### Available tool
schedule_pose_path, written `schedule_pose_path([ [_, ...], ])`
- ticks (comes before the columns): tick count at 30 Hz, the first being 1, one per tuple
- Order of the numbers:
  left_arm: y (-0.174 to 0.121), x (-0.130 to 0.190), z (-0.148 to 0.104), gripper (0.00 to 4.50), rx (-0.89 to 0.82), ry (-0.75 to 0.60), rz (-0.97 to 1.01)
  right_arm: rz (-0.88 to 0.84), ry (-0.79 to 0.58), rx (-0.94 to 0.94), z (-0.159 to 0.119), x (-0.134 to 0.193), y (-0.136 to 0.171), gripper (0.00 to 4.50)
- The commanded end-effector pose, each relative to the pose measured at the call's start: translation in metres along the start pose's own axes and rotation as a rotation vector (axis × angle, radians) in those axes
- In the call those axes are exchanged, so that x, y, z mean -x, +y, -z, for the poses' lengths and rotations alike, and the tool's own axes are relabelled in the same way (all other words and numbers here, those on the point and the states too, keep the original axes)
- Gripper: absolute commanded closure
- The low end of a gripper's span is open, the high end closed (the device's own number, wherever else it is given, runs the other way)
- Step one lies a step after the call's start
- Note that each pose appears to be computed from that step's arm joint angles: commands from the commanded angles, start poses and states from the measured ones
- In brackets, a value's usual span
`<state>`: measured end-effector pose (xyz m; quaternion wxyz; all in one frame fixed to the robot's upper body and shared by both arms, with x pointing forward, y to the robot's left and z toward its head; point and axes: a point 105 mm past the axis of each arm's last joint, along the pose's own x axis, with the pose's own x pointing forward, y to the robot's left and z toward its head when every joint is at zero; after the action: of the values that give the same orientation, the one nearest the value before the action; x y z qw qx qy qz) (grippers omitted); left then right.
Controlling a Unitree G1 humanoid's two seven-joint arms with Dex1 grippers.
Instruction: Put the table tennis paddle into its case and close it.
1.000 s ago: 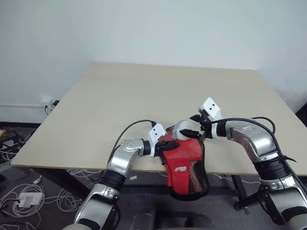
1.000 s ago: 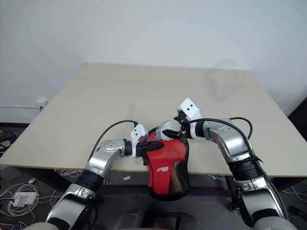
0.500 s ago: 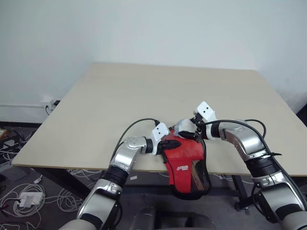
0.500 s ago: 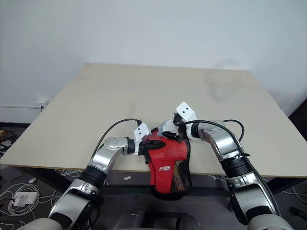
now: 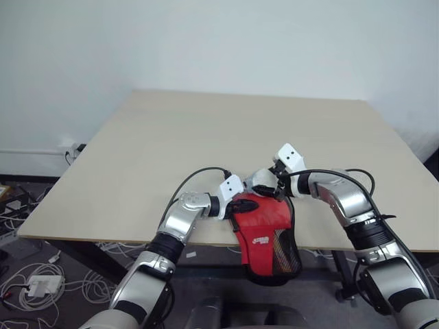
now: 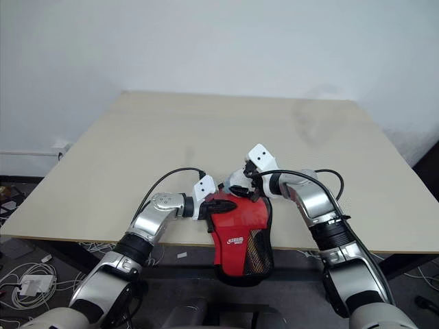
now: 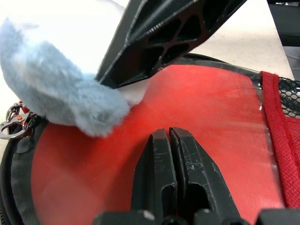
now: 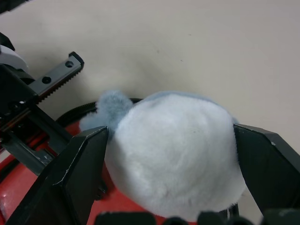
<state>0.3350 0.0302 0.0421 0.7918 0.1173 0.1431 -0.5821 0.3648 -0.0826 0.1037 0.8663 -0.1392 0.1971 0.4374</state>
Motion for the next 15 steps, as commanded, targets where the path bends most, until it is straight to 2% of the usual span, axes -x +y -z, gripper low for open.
schedule_pose_path([
  [1,-0.004,-0.002,0.022,4.5,0.044,0.077,0.008,0.005,-0.035,0.043,-0.016,0.001,-0.002,0.18],
  [3,-0.005,-0.002,0.025,4.5,0.054,0.079,0.011,0.004,-0.037,0.044,-0.017,0.0,-0.002,0.63],
  [14,-0.011,0.001,0.037,4.5,0.075,0.1,0.021,0.012,-0.04,0.108,-0.027,-0.002,-0.004,4.4],
  [15,-0.011,0.002,0.038,4.5,0.076,0.103,0.021,0.02,-0.044,0.116,-0.03,-0.004,-0.005,4.4],
])
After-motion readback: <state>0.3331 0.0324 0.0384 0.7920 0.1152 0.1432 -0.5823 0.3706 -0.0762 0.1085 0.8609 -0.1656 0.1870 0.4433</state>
